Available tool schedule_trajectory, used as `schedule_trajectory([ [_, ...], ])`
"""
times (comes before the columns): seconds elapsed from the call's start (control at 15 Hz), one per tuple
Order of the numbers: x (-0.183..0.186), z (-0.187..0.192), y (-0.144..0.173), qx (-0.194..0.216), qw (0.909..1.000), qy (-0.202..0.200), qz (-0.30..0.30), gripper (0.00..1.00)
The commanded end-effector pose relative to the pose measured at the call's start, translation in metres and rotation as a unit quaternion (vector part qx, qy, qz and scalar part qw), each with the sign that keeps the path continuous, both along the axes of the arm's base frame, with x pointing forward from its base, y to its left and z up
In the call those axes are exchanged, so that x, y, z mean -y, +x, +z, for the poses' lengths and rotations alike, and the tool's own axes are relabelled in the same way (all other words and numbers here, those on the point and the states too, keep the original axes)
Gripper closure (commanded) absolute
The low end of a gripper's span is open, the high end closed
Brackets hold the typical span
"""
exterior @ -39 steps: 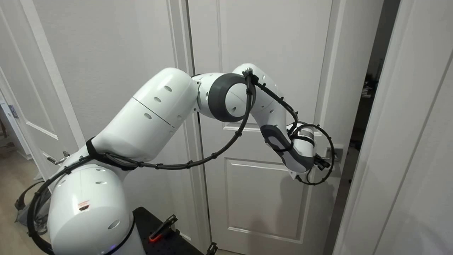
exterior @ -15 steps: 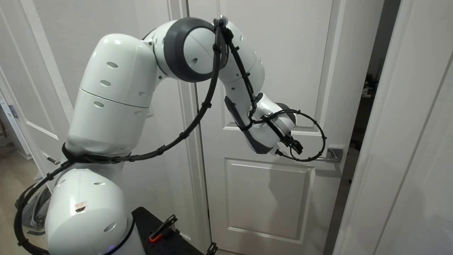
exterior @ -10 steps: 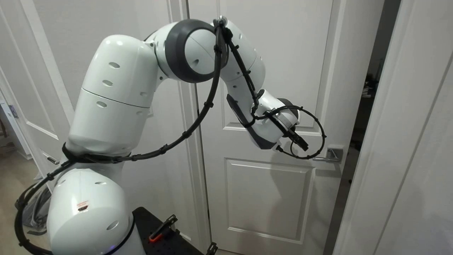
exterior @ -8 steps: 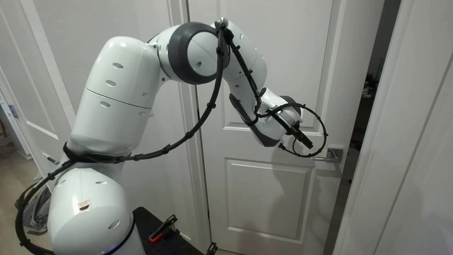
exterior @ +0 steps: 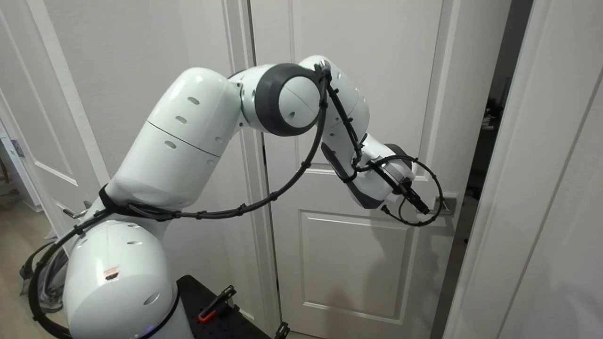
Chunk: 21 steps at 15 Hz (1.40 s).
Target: Close the door and turn off the light
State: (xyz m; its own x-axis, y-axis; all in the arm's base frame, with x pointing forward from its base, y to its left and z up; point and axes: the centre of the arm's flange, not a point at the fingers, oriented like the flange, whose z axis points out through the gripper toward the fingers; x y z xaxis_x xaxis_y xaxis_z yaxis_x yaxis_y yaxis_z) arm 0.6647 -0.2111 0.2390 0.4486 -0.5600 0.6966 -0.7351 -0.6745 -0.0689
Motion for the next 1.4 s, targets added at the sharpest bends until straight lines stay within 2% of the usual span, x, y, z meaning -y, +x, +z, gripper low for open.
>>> schedule_trajectory([
  [0.0,0.015,-0.022,0.023,0.025,0.9994,0.002,-0.024,0.0],
  [0.27,0.027,-0.041,0.038,0.054,0.9974,0.011,-0.047,0.0],
  [0.53,0.033,-0.062,0.049,0.057,0.9965,0.01,-0.061,0.0],
  [0.6,0.034,-0.065,0.052,0.049,0.9966,0.003,-0.067,0.25],
  [0.67,0.036,-0.067,0.053,0.047,0.9964,0.001,-0.07,0.26],
  [0.73,0.037,-0.067,0.053,0.049,0.996,-0.002,-0.074,0.32],
  [1.07,0.043,-0.055,0.052,0.053,0.995,-0.013,-0.083,0.73],
  [1.27,0.048,-0.05,0.047,0.031,0.9948,-0.023,-0.094,0.95],
  [1.33,0.05,-0.052,0.044,0.021,0.9944,-0.025,-0.101,0.98],
])
